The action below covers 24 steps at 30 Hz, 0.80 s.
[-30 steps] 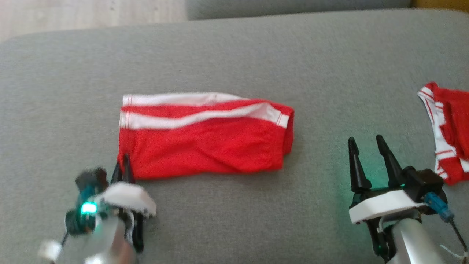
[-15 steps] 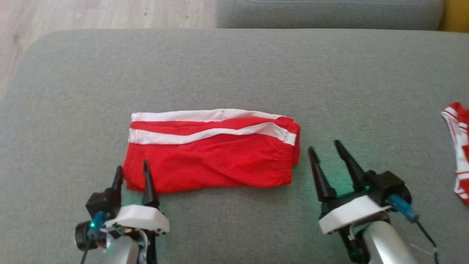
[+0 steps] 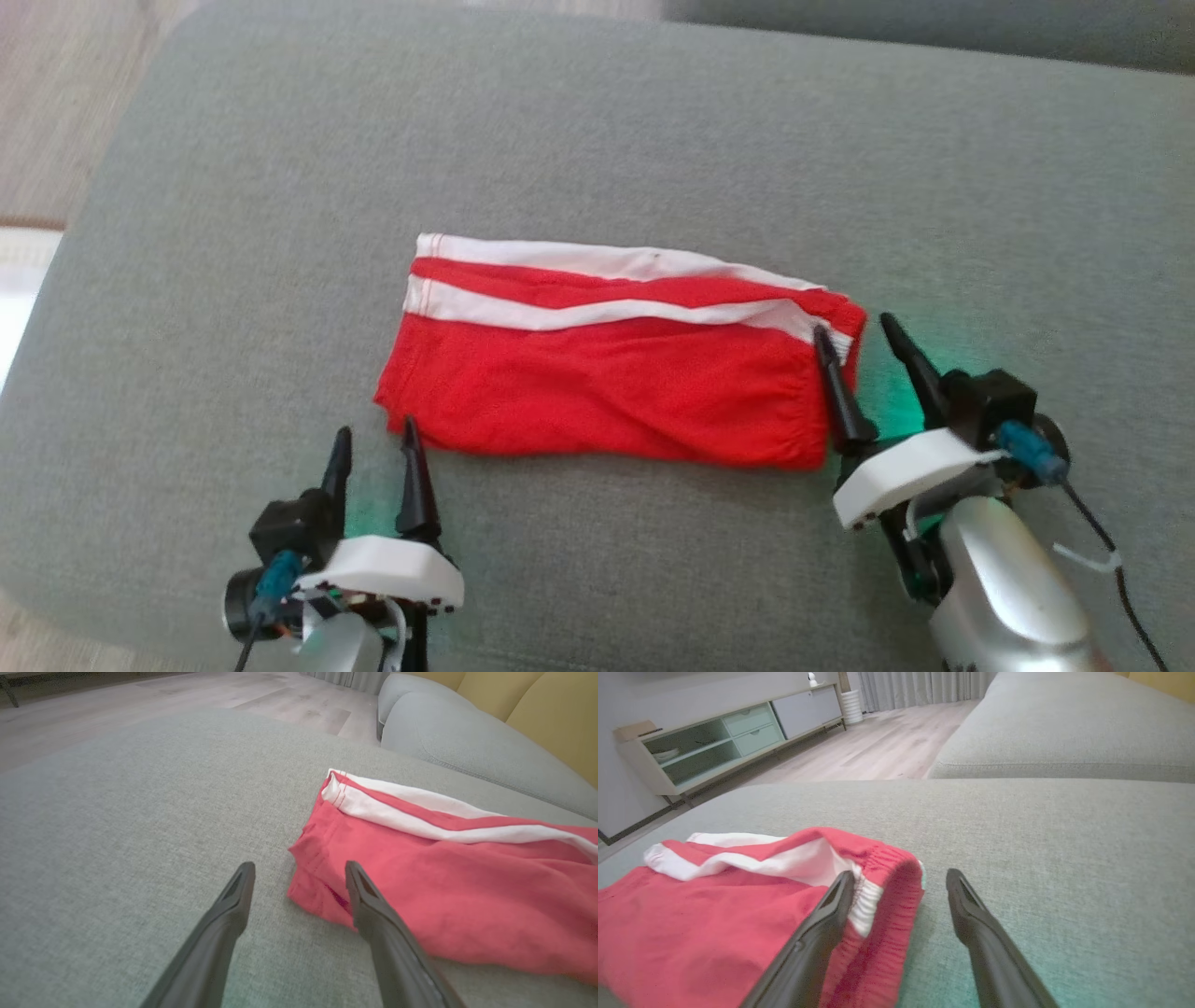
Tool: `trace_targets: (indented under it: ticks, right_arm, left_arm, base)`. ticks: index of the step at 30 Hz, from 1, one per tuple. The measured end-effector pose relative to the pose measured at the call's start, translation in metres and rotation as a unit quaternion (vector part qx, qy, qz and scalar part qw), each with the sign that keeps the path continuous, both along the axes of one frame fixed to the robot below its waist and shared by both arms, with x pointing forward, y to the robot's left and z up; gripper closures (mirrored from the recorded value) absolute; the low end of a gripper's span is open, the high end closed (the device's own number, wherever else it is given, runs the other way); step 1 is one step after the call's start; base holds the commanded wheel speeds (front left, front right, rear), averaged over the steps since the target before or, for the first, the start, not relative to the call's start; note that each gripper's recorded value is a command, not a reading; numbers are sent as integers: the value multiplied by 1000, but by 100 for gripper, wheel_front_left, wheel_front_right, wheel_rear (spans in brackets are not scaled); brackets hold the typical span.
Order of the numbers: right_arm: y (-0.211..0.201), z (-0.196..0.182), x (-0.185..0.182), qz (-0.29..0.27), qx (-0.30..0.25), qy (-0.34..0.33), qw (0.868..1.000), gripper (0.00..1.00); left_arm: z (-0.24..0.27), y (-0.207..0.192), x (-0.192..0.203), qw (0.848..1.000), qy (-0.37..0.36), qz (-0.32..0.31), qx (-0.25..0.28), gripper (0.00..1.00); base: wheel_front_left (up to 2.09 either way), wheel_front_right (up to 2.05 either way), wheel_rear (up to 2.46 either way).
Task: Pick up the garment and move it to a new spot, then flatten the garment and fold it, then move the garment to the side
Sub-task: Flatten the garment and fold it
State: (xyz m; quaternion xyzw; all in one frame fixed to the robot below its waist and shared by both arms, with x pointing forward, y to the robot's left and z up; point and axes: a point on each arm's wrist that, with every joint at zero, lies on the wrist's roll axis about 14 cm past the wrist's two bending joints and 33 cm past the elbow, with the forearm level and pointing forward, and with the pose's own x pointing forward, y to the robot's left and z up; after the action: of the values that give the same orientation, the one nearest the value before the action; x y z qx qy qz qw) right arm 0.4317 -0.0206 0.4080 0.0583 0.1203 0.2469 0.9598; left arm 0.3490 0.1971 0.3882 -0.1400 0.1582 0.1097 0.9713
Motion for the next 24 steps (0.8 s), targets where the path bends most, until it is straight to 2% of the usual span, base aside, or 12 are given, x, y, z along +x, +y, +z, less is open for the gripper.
trace_targets:
  ticks: [5, 10, 11, 12, 13, 17, 21, 24]
  right_arm:
    - [3, -27, 9, -4, 1, 45, 999, 0]
    - [16, -37, 22, -9, 46, 80, 996, 0]
    - [19, -36, 26, -8, 55, 82, 995, 22]
    - [21, -35, 29, -5, 61, 82, 995, 73]
    - [23, -34, 31, -2, 66, 84, 994, 100]
    - [31, -26, 34, 1, 96, 91, 991, 100]
    - [16, -22, 35, -26, 117, 97, 988, 100]
    - [-5, -24, 31, -44, 112, 96, 988, 100]
  left_arm:
    - [-10, 0, -4, 1000, 17, 4, -4, 0]
    - [-20, -2, -6, 999, 35, 3, -5, 0]
    - [-22, -2, -6, 999, 38, 3, -4, 0]
    - [-22, -2, -5, 999, 39, 4, -3, 0]
    - [-22, -2, -4, 999, 39, 3, -2, 0]
    - [-20, -6, 3, 999, 33, -4, -3, 0]
    - [-17, -14, 7, 999, 27, -17, -5, 0]
    - [-15, -19, 9, 999, 23, -25, -7, 0]
  base:
    - [0, 0, 0]
    - [0, 0, 0]
    - [0, 0, 0]
    - [0, 0, 0]
    - [0, 0, 0]
    - [0, 0, 0]
    - [0, 0, 0]
    - [0, 0, 0]
